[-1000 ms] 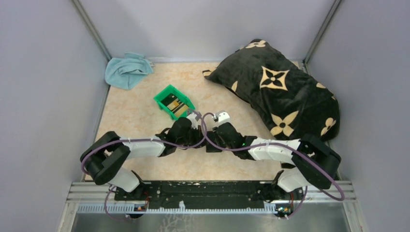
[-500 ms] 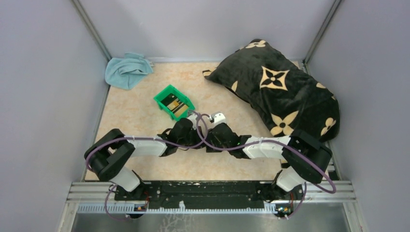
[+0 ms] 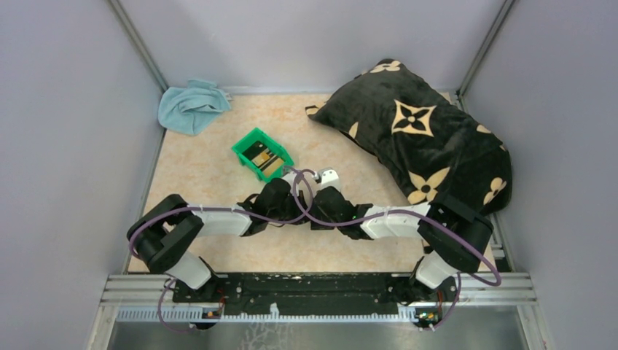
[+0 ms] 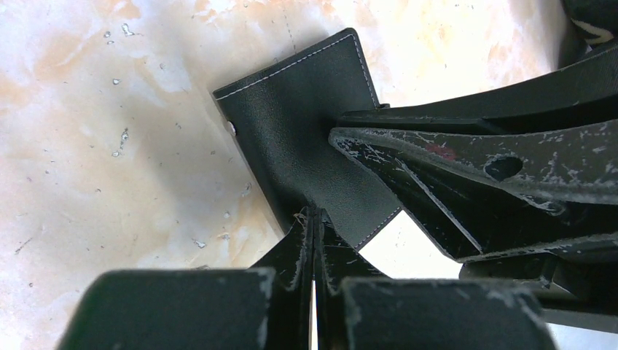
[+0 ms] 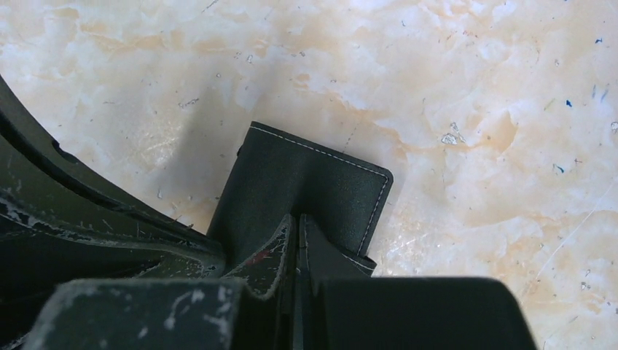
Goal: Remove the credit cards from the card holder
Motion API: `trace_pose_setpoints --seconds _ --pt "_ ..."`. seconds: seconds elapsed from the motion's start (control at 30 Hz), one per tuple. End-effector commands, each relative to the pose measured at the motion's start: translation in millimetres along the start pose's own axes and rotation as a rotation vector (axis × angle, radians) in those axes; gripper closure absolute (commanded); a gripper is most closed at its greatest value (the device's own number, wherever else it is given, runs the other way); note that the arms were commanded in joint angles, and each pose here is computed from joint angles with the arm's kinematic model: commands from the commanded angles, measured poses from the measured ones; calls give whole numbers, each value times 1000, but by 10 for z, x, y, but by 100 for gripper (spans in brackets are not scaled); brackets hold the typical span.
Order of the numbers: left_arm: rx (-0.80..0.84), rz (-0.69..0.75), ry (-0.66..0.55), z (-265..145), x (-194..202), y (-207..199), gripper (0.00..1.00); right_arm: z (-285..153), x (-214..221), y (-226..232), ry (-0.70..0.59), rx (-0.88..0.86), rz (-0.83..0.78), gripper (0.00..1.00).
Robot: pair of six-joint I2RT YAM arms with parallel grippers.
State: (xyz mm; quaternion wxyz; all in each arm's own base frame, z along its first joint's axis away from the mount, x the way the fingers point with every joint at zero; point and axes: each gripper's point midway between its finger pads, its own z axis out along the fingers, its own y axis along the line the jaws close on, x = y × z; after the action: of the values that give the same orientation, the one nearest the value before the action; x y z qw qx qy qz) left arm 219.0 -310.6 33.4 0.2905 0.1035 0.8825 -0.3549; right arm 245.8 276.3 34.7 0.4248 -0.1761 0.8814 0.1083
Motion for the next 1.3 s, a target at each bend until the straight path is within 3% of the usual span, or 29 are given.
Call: trace_pose_setpoints --seconds 0.0,0.27,0.57,0.7,0.77,1.13,1.27 --pt "-24 3 4 -17 44 74 100 -65 167 85 60 -40 33 100" --pt "-28 5 -5 -41 29 78 100 -388 -289 45 -90 -207 225 100" --pt "-9 6 -3 -4 -12 18 100 -528 -269 -192 -97 -143 170 100" --pt "8 2 -3 4 -23 -21 100 -488 -227 -119 -73 -159 108 55" --pt "6 0 -1 1 -14 -16 100 -457 -217 -75 -68 -169 87 45" --pt "-19 -11 -4 -89 80 90 100 -220 -9 81 29 -176 -35 47" --pt "-21 -14 -5 -95 98 105 100 -204 165 106 59 -159 -71 54"
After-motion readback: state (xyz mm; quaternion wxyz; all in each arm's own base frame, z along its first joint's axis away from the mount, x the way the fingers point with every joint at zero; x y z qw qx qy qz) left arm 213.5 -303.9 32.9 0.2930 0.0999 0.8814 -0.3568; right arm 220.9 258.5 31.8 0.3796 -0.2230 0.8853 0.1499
